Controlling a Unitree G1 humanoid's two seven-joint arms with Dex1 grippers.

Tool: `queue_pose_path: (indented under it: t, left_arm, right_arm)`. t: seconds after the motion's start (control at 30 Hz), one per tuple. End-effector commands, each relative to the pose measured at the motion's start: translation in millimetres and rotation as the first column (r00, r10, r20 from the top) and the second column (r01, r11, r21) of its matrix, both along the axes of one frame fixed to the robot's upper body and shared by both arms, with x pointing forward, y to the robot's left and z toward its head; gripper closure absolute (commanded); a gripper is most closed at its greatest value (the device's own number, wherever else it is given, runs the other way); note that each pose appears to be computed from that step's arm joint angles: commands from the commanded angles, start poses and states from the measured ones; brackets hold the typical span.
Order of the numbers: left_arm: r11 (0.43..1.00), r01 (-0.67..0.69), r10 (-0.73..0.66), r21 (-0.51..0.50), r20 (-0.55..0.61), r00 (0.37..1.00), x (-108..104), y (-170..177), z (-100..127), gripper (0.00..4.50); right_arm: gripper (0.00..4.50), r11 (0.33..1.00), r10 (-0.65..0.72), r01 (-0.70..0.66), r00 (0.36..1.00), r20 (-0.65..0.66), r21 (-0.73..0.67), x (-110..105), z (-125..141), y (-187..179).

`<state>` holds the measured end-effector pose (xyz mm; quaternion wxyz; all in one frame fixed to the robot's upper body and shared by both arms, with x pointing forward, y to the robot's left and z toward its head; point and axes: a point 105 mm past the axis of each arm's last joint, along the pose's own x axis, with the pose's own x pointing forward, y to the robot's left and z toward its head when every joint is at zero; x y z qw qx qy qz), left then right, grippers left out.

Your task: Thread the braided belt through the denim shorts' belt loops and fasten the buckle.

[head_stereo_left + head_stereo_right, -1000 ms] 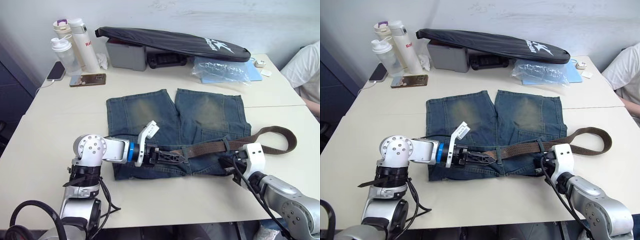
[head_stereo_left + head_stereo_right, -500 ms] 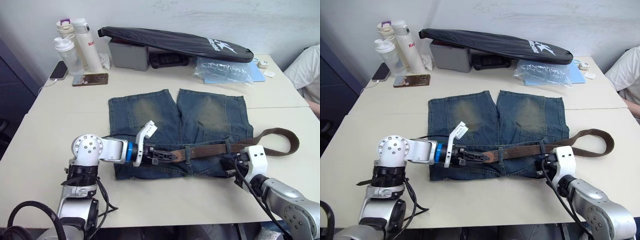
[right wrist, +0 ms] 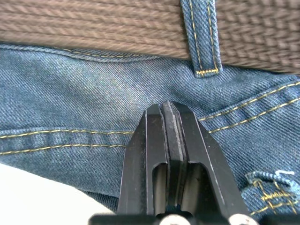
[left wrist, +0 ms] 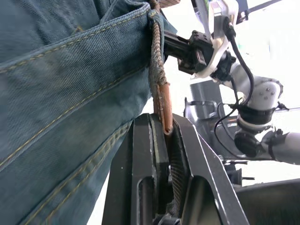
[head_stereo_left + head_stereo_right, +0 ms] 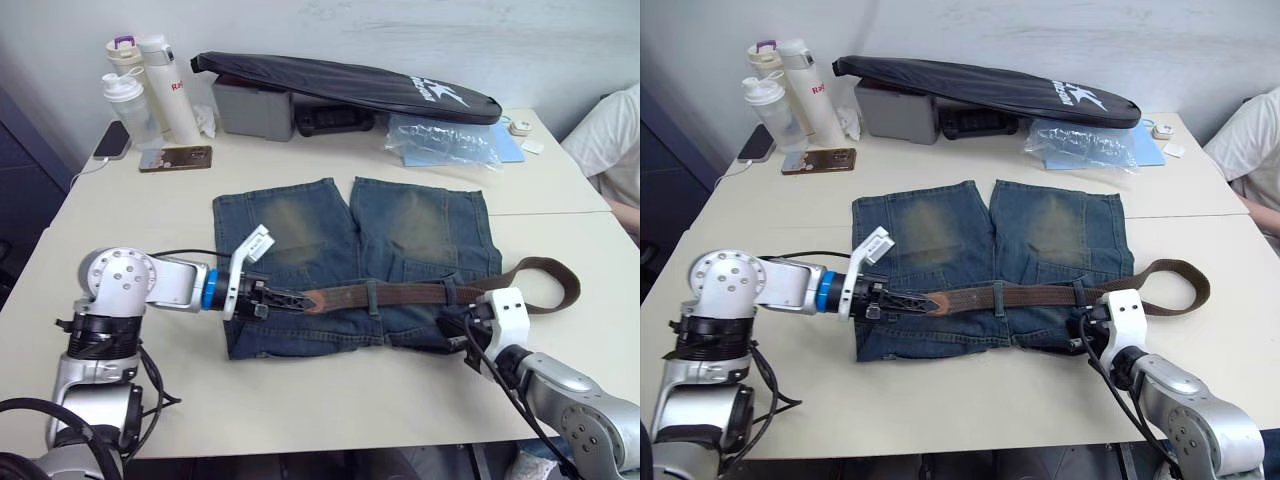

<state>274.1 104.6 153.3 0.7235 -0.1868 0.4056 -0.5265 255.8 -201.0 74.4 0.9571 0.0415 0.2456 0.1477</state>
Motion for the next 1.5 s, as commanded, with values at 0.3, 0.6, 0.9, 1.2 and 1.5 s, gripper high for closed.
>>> queue_pose_path:
  t: [0.3,0.6,0.9,1.2,1.5]
  left_arm:
    - [0.979,-0.182,0.176,0.092,0.071,0.982,10.7,65.9,-0.4,4.42]
    - [0.984,-0.169,0.164,0.058,0.085,0.983,6.6,71.2,6.0,4.42]
    - [0.961,-0.230,0.211,0.155,0.131,0.969,20.2,75.4,-14.7,4.42]
    - [0.964,-0.247,0.209,0.103,0.287,0.935,41.4,100.2,30.7,0.34]
    - [0.965,0.029,-0.182,0.260,0.586,0.790,39.2,64.9,58.8,0.00]
  right_arm:
    - [4.50,0.999,0.041,-0.045,0.992,-0.119,-0.030,8.0,-25.2,-2.5]
    - [4.50,0.995,0.096,-0.098,0.988,-0.122,-0.012,13.3,-26.3,8.3]
    - [4.50,0.995,0.095,-0.097,0.989,-0.115,-0.012,9.3,-25.0,8.4]
    - [4.50,0.981,0.191,-0.192,0.981,-0.027,-0.020,-0.5,5.9,8.8]
    - [2.75,0.871,0.468,-0.452,0.883,0.043,-0.191,-22.3,58.8,20.5]
